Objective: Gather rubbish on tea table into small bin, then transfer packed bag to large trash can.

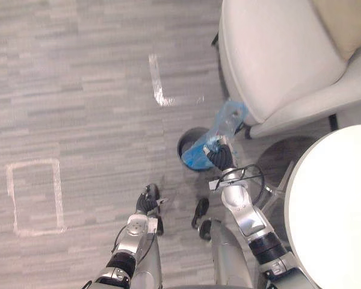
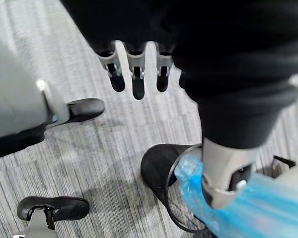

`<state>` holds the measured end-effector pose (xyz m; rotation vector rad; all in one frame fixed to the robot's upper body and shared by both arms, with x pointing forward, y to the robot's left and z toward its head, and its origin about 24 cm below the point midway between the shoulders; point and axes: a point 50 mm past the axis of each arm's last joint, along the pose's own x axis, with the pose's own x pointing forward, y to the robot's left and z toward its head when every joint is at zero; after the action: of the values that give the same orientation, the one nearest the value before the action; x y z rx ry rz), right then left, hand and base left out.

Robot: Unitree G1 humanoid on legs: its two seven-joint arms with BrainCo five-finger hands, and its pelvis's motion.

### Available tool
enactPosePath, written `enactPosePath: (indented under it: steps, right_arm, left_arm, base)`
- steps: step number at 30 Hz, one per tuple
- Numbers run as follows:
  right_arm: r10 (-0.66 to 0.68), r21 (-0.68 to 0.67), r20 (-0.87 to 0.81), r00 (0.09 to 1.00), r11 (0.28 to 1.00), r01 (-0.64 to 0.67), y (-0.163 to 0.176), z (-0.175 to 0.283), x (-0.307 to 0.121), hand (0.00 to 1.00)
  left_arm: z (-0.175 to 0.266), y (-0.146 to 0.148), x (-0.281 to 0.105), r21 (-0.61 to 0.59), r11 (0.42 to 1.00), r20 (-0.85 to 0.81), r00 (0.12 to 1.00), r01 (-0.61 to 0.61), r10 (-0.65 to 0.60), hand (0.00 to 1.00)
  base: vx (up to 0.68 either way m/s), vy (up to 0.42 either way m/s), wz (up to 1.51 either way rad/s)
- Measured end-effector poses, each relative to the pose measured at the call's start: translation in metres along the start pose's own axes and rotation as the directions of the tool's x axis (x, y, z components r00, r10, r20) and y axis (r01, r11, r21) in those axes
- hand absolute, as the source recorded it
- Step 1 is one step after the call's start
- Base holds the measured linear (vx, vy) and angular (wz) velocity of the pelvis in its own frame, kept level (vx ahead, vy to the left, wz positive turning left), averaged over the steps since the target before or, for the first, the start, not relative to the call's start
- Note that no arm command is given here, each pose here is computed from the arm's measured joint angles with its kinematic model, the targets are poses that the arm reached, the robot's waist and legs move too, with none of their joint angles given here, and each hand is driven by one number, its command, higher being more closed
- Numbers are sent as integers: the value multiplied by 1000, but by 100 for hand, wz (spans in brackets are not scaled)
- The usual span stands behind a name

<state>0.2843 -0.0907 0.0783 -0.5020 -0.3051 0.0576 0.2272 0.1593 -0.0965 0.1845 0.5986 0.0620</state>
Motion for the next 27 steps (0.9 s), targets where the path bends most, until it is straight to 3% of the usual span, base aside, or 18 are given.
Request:
enactPosePath:
  steps: [8, 12, 16, 22, 27]
  right_arm:
    - [108, 51, -36, 993, 993, -106, 8, -10, -13, 100]
    - [176, 79, -22, 984, 982, -174, 12, -11, -19, 100]
    - [244, 63, -20, 970, 968, -242, 1, -19, -26, 100]
    - [312, 89, 113, 943, 943, -322, -9, 0, -26, 100]
    - [371, 110, 160, 915, 914, -390, -5, 9, -24, 100]
  left_arm:
    - [-16, 7, -2, 97, 995, -66, 998, 25, -19, 0]
    - [6, 9, -3, 136, 990, 52, 998, 35, -43, 0]
    - [49, 9, -23, 215, 974, 332, 932, 77, -147, 0]
    - [51, 9, -24, 367, 923, 334, 910, 113, -244, 0]
    - [70, 1, -27, 400, 908, 404, 865, 124, -296, 0]
  base:
    - [89, 3, -13]
    - [4, 26, -17]
    - [8, 17, -10]
    - [39, 19, -18]
    - [53, -2, -15]
